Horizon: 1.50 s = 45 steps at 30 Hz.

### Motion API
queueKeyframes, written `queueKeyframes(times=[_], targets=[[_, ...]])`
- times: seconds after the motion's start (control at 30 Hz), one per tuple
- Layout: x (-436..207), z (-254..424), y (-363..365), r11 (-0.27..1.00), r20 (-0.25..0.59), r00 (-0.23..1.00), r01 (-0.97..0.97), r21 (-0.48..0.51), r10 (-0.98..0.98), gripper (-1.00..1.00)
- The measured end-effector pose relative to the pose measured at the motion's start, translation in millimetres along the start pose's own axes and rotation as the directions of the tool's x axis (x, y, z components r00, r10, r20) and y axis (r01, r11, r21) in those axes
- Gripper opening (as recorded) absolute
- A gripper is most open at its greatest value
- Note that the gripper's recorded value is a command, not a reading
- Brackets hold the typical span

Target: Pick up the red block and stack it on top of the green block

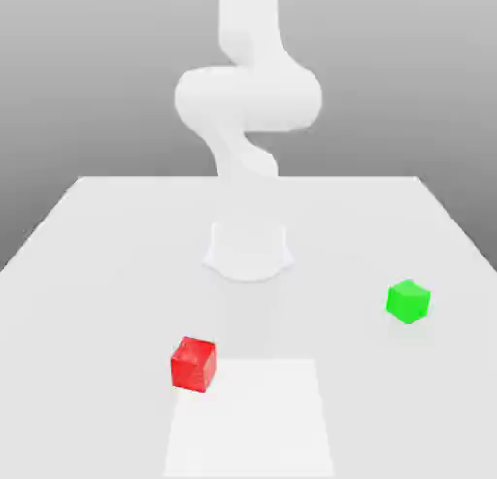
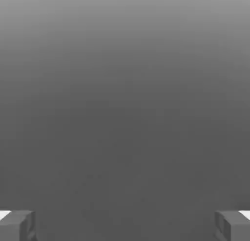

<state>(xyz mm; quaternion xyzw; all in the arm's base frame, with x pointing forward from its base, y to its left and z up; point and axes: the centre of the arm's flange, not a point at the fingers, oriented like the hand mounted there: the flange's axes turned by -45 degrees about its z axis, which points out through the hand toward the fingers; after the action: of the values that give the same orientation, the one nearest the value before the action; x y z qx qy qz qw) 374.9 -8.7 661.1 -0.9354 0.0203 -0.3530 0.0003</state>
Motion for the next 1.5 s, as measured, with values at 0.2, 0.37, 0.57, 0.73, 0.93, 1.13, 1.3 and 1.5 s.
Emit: queueKeyframes(times=[0.2, 0.37, 0.57, 0.73, 0.93, 1.13, 1.3, 1.5], targets=[[-63, 143, 28, 0.997, 0.219, 0.973, -0.065, -0.049, 0.074, 0.0], [-148, 234, 52, 0.989, 0.393, 0.908, -0.116, -0.096, 0.145, 0.0], [-293, 310, 74, 0.97, 0.599, 0.763, -0.177, -0.168, 0.243, 0.0], [-345, 348, 78, 0.965, 0.633, 0.728, -0.187, -0.183, 0.261, 0.0], [-363, 365, 78, 0.965, 0.634, 0.727, -0.187, -0.184, 0.262, -1.0], [-354, 356, 78, 0.965, 0.634, 0.727, -0.187, -0.184, 0.262, -1.0], [-327, 324, 77, 0.965, 0.634, 0.727, -0.188, -0.184, 0.263, -1.0], [-315, 311, -16, 0.986, 0.65, 0.741, 0.128, 0.107, -0.167, -1.0]])
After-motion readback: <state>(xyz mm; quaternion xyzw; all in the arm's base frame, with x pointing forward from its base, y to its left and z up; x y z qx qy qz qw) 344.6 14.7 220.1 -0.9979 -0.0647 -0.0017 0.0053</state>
